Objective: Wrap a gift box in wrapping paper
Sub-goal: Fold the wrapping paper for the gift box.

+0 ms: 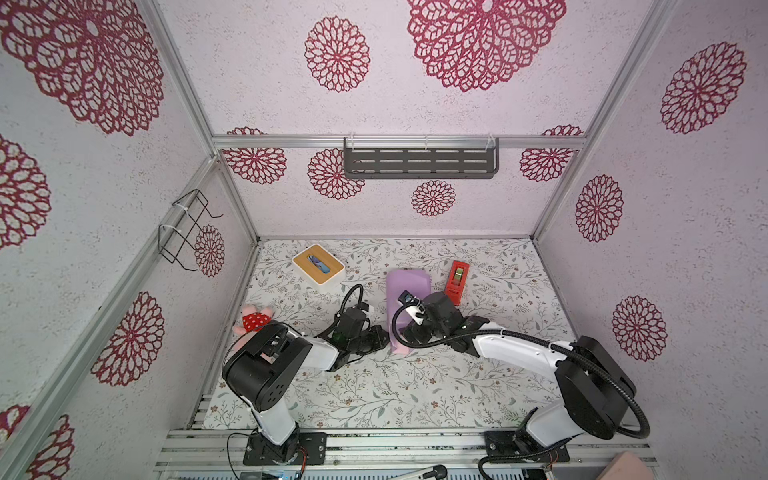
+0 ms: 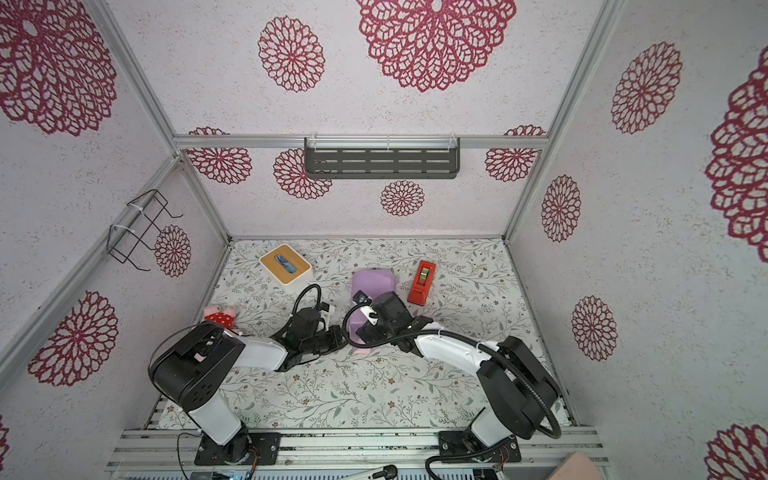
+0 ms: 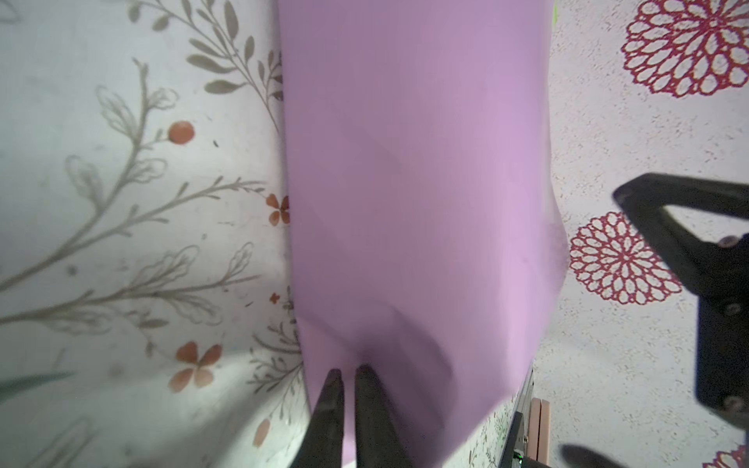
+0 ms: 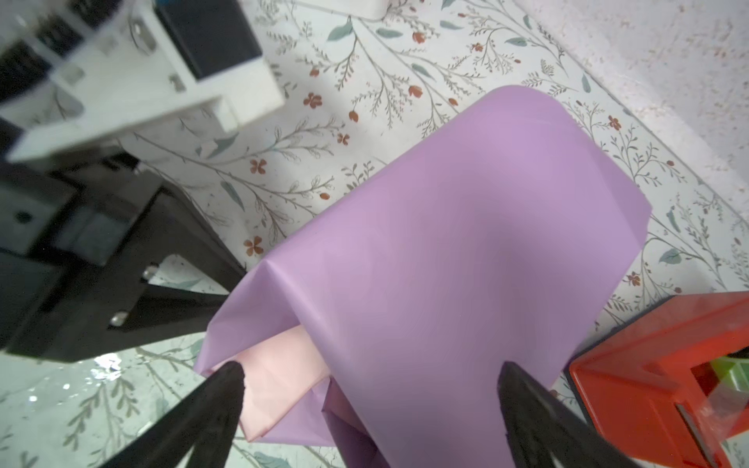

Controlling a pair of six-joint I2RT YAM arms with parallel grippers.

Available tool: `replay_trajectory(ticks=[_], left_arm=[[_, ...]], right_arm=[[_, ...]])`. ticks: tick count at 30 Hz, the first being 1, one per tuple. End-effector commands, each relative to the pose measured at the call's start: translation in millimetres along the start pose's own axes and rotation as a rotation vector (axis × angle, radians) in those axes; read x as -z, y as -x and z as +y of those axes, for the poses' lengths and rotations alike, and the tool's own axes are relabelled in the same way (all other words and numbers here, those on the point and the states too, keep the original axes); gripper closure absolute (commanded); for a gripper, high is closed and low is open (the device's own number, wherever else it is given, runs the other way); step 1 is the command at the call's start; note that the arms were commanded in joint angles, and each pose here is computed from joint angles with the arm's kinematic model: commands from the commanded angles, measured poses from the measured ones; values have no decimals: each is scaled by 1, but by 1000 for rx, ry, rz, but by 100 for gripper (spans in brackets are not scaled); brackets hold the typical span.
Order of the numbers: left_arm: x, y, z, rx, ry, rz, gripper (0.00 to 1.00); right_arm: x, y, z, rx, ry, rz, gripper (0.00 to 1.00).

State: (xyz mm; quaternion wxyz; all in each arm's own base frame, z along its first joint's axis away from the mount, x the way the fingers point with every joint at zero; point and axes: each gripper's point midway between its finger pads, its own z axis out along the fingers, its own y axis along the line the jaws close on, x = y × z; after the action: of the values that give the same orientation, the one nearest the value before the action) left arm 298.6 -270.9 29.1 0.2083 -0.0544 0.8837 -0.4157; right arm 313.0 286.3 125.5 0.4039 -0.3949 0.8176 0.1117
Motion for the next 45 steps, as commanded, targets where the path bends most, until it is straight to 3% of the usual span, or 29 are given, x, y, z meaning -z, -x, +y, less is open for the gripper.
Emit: replay_trajectory(ticks=[1, 4, 10, 21, 45], left_arm=[[1, 9, -13, -30, -18, -24, 89], [2, 9, -12, -28, -11, -25, 89], [2, 11, -15, -37, -11, -23, 89], [3, 16, -31, -56, -39, -18, 89], [4, 17, -49, -75, -55, -24, 88]], right_arm=[[11, 20, -8, -138, 78, -79, 1], [3, 23, -35, -216, 21, -66, 1], [-23, 4, -54, -239, -72, 33, 3], [-34, -38, -52, -255, -108, 124, 4], [-37, -64, -39, -287, -91, 169, 5]])
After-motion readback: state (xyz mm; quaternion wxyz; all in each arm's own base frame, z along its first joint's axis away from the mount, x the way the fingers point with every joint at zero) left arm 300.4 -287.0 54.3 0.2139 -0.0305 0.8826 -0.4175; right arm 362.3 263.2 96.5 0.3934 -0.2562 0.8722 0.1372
